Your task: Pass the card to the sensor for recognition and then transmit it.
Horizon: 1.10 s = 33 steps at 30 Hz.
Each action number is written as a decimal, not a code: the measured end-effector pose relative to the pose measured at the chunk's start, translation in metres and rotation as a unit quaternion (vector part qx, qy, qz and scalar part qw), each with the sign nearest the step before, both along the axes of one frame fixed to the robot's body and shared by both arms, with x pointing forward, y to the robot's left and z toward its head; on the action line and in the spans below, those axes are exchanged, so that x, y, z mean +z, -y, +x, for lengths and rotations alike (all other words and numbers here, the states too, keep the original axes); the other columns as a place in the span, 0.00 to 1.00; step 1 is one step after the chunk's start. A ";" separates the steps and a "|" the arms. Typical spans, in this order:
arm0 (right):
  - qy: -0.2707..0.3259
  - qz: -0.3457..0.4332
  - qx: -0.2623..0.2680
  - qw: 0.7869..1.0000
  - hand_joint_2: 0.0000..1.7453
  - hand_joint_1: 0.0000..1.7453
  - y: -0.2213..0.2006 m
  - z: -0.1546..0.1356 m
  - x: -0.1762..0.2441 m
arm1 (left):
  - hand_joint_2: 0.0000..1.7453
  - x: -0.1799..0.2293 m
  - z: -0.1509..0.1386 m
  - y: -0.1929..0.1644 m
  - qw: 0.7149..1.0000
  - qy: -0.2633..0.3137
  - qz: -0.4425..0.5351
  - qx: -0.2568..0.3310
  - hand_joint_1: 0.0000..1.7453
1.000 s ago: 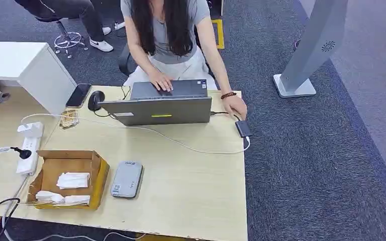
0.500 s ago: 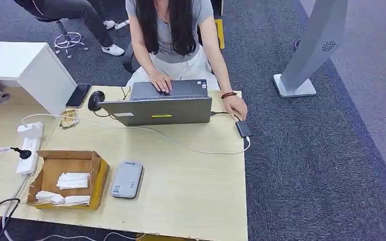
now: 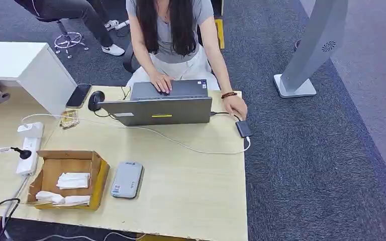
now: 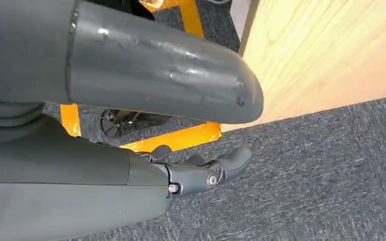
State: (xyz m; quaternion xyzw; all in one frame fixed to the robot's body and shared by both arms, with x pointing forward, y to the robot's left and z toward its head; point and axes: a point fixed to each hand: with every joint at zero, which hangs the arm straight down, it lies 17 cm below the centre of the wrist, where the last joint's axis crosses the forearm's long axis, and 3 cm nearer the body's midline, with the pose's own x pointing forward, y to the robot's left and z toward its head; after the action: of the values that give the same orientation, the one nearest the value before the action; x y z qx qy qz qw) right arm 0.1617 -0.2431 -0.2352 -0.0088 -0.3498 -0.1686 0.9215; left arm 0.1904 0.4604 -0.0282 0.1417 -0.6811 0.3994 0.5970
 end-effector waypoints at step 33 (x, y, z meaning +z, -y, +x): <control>0.003 0.003 0.075 0.997 0.00 0.00 -0.018 0.027 0.005 | 1.00 0.328 0.124 0.077 0.778 0.025 0.625 0.058 0.00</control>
State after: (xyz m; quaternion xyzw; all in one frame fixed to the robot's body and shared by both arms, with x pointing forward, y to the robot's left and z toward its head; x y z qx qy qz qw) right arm 0.1891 -0.2250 -0.2304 0.0210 -0.3514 -0.0996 0.9307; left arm 0.3144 0.3839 0.3002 0.5132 -0.7861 -0.0765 0.3359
